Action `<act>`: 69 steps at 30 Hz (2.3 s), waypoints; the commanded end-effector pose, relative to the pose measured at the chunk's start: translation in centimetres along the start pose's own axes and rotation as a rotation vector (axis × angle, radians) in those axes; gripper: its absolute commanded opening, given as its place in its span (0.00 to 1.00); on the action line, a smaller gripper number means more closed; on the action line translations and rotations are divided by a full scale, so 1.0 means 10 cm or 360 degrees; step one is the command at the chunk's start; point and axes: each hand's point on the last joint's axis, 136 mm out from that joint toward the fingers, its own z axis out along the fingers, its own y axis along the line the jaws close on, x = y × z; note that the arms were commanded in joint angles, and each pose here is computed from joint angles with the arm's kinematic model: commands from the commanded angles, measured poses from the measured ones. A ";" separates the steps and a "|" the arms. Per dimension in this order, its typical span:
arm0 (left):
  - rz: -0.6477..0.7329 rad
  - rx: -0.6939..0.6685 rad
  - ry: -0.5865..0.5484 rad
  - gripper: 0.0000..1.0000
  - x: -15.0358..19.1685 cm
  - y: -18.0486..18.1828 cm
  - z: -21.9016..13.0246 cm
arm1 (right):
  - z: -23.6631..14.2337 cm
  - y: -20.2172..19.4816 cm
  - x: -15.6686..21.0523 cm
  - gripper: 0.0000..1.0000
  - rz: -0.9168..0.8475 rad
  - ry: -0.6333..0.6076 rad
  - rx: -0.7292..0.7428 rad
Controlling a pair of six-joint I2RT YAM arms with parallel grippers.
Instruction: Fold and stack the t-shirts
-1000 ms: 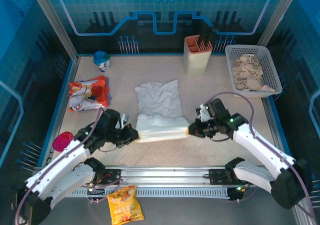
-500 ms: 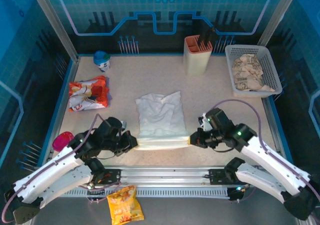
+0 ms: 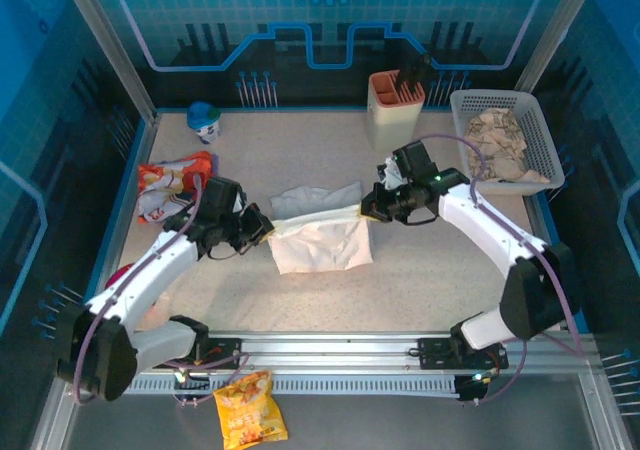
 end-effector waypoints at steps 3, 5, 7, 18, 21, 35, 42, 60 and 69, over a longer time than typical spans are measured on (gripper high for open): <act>0.0104 0.0123 0.0007 0.00 -0.27 -0.28 0.09 | 0.05 0.07 -0.29 0.00 -0.0045 0.0000 -0.0085; 0.0120 0.0123 0.0004 0.00 -0.36 -0.34 0.13 | 0.08 0.08 -0.35 0.00 -0.0039 0.0004 -0.0096; 0.0145 0.0120 -0.0007 0.00 -0.45 -0.41 0.15 | 0.11 0.07 -0.42 0.00 -0.0035 -0.0001 -0.0090; 0.0064 0.0109 0.0073 0.00 -0.79 -0.37 0.44 | 0.34 -0.08 -0.70 0.00 0.0022 0.0031 -0.0122; 0.0026 0.0126 0.0089 0.00 -0.88 -0.32 0.54 | 0.42 -0.11 -0.78 0.00 0.0034 0.0043 -0.0140; 0.0068 0.0298 -0.0040 0.71 -1.57 -0.50 0.61 | 0.50 -0.15 -1.40 0.83 0.0042 -0.0099 -0.0257; 0.0159 0.0386 -0.0056 0.68 -1.36 -0.69 0.22 | 0.28 0.00 -1.20 0.87 -0.0024 -0.0109 -0.0306; -0.0011 0.0492 0.0088 0.57 -0.81 -0.77 1.19 | 0.69 0.40 0.03 0.88 0.0096 -0.0029 -0.0415; -0.0122 0.0458 0.0059 0.54 -1.15 -0.52 1.53 | 1.23 -0.24 0.10 0.86 0.0240 -0.0035 -0.0377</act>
